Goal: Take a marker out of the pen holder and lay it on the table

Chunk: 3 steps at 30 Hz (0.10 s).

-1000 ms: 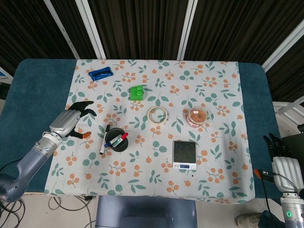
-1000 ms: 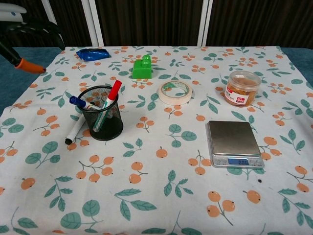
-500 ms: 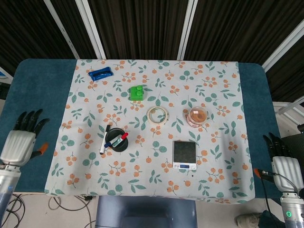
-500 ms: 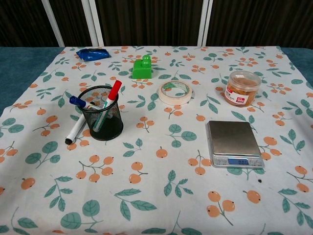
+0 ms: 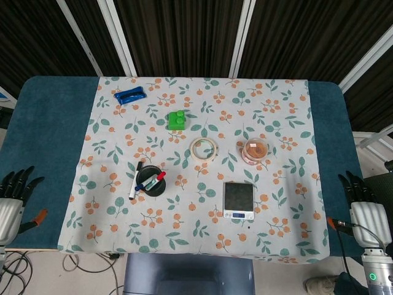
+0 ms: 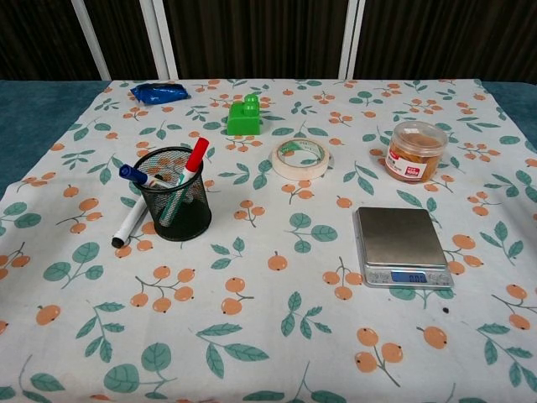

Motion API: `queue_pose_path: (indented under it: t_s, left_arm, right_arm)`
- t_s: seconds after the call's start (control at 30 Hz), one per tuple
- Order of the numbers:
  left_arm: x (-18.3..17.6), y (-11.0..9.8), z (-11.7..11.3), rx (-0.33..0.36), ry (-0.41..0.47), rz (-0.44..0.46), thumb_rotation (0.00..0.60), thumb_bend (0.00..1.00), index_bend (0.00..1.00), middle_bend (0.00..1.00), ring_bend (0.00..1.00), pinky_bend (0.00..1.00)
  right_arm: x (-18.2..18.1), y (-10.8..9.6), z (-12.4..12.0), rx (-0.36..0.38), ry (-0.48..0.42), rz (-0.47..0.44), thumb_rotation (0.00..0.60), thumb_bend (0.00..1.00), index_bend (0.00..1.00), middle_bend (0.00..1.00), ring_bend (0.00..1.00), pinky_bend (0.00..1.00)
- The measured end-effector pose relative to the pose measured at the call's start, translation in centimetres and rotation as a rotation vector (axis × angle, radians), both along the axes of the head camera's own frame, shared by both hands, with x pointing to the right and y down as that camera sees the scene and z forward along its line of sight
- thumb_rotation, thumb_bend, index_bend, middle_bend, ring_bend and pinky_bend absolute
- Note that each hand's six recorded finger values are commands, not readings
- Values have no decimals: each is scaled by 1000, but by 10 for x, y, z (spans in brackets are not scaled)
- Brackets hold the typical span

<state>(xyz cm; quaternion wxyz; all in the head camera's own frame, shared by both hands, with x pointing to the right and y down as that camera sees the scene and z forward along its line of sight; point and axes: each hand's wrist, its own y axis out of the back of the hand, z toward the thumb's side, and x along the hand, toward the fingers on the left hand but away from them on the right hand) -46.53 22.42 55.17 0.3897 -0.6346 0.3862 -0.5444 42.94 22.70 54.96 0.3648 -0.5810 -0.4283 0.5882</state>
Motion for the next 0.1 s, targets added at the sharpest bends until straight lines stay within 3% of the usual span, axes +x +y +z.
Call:
queue_pose_path:
  t_s: [0.1]
  left_arm:
    - [-2,-1,-2,10,0,-10,600,221,161,0,0,0]
  right_arm:
    - [0,0,0,1,0,0,600,156,72,0,64,173]
